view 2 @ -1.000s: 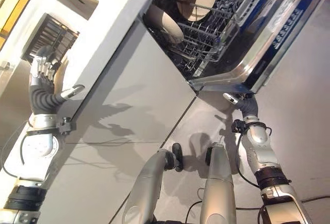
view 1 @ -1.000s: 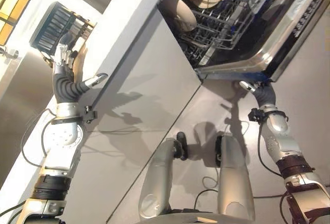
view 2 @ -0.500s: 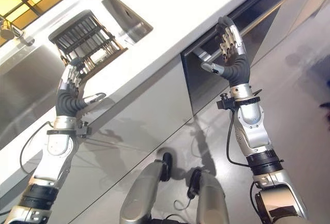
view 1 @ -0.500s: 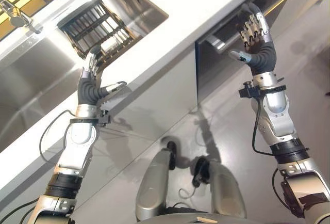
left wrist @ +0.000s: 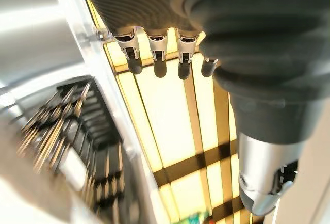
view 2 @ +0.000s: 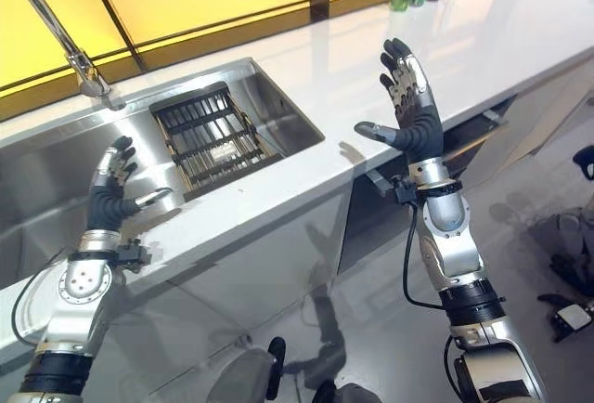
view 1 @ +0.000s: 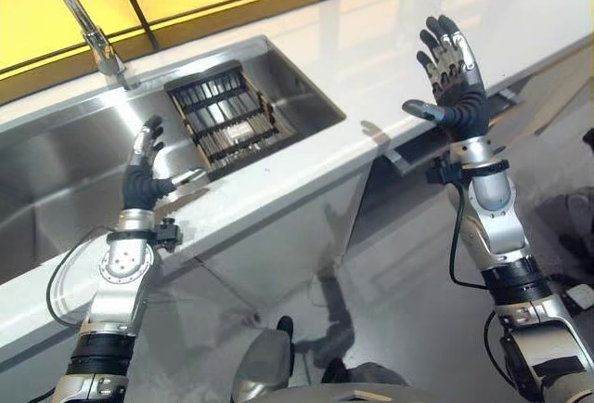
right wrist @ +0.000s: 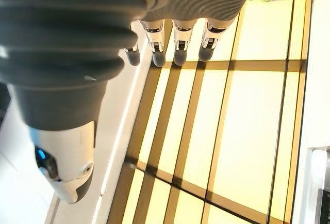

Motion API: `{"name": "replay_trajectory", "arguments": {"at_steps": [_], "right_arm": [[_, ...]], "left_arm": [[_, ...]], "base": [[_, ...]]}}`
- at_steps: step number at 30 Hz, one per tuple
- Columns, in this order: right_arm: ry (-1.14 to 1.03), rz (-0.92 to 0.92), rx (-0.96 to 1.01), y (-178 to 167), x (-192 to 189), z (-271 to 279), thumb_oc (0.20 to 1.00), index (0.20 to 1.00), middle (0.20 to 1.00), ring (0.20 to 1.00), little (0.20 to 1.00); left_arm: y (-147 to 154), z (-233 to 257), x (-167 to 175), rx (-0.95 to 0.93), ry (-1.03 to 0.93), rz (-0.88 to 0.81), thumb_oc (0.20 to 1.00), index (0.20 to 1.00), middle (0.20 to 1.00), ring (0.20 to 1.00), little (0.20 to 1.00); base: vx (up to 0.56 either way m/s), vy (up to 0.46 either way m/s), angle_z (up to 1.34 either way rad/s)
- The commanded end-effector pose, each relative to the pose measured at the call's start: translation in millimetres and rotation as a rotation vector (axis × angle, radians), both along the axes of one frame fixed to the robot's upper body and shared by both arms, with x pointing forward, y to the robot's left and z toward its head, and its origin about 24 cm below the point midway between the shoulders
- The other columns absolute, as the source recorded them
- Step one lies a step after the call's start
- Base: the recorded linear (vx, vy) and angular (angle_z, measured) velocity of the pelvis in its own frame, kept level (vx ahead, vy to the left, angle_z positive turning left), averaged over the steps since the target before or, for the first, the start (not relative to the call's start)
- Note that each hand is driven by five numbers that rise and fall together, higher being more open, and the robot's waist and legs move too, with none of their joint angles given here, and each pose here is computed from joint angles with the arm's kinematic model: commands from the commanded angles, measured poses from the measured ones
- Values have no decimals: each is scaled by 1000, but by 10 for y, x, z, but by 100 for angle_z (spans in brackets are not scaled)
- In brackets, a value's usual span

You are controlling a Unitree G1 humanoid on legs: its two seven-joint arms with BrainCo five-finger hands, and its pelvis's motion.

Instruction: Pick up plates and place into dishwasher.

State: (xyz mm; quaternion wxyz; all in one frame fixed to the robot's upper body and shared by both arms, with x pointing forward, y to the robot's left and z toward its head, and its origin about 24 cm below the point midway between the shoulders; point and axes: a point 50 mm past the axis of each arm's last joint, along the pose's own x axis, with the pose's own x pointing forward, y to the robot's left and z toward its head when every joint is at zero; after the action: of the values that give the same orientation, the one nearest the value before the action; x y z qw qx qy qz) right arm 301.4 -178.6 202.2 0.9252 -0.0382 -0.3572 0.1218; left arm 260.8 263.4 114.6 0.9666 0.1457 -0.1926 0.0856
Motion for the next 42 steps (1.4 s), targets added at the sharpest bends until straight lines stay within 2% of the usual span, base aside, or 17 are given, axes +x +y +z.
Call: {"name": "replay_trajectory", "arguments": {"at_steps": [1,12,19,27,36,42], "right_arm": [[-64,36,1,82,-116,150,1000,1000,1000,1000,1000],[29,162,-75,423,-193,92,1000,1000,1000,1000,1000],[81,127,-71,356,-156,-42,1000,1000,1000,1000,1000],[102,5,59,204,-247,-204,1000,1000,1000,1000,1000],[124,-106,148,-71,-254,-309,1000,1000,1000,1000,1000],[151,-119,169,-24,-145,-271,1000,1000,1000,1000,1000]], "left_arm": [[21,117,2,10,-57,-9,1000,1000,1000,1000,1000],[-188,102,4,-194,-121,-49,1000,1000,1000,1000,1000],[-388,139,100,-260,-125,-132,1000,1000,1000,1000,1000],[-560,222,151,-272,-116,-234,1000,1000,1000,1000,1000],[-998,242,349,-257,-100,-303,1000,1000,1000,1000,1000],[-1113,193,376,-273,-33,-304,1000,1000,1000,1000,1000]], "base": [[-57,-9,5],[-52,25,1],[53,129,85],[114,121,95],[59,-210,90],[17,-111,65]]}}
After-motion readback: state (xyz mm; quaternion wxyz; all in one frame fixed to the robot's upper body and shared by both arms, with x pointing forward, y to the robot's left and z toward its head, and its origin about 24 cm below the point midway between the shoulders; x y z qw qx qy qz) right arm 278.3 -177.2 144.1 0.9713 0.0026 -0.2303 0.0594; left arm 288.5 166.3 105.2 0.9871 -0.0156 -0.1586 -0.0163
